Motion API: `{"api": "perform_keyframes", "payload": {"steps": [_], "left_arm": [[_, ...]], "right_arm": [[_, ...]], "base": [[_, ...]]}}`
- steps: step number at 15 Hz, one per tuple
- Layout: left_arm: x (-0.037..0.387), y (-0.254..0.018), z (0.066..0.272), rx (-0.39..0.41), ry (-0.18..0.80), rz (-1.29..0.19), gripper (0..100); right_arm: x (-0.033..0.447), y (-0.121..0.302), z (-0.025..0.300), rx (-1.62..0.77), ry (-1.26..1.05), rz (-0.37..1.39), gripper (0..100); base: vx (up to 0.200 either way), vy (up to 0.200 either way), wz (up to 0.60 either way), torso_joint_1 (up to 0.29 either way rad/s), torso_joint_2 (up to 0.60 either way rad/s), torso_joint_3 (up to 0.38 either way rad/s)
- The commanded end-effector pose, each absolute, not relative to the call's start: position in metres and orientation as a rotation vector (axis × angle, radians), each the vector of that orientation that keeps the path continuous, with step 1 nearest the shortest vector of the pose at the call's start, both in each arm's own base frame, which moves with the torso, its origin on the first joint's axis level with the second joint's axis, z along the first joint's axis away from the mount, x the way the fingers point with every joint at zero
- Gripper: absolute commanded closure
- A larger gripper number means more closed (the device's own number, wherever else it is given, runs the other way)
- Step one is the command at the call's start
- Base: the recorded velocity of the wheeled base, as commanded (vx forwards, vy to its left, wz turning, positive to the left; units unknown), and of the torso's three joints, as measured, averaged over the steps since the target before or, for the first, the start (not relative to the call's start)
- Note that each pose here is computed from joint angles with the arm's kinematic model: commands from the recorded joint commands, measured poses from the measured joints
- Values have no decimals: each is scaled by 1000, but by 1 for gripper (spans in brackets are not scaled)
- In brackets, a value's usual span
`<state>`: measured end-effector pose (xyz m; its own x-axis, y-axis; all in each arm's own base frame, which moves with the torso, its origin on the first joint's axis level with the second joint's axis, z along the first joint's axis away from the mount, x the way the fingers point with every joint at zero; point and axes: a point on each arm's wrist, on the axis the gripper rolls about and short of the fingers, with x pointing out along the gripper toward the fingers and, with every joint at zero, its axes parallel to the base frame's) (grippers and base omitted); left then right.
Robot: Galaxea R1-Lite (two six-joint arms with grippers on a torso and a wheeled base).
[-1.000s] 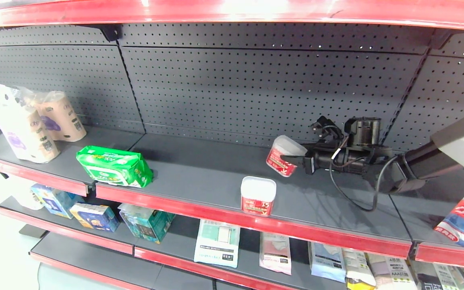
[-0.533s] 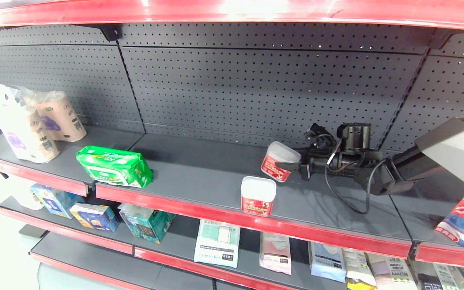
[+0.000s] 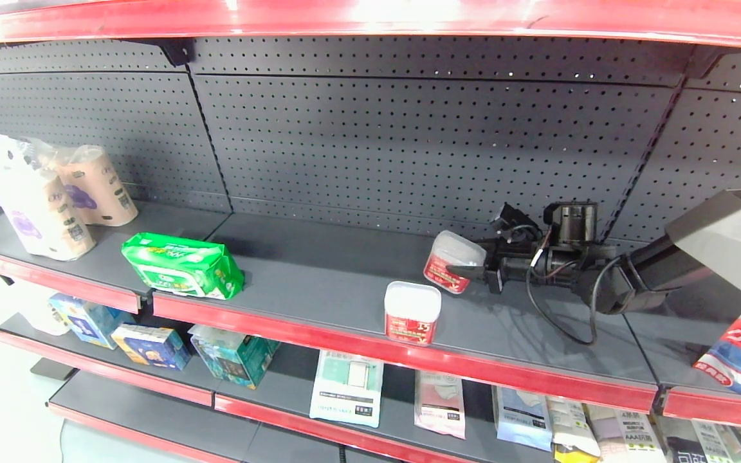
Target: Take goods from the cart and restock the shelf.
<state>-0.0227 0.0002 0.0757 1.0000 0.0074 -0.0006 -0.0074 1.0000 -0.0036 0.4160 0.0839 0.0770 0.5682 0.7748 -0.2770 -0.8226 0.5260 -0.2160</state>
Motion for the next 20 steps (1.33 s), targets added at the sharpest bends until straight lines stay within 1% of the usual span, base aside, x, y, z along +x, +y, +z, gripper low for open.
{"api": "perform_keyframes", "payload": {"steps": [1,3,11,16,20], "left_arm": [[-23,0,76,-3,0,8,0],[-23,0,76,-3,0,8,0],[-23,0,76,-5,0,9,0],[-23,0,76,-5,0,8,0],[-23,0,76,-5,0,8,0]], "right_arm": [[415,81,76,-344,155,955,100],[411,78,69,-356,176,959,100],[411,82,58,-349,198,979,100],[409,93,52,-341,209,1011,100],[411,97,56,-325,206,1011,100]], "base": [[0,0,0,0,0,0],[0,0,0,0,0,0],[0,0,0,0,0,0],[0,0,0,0,0,0],[0,0,0,0,0,0]]}}
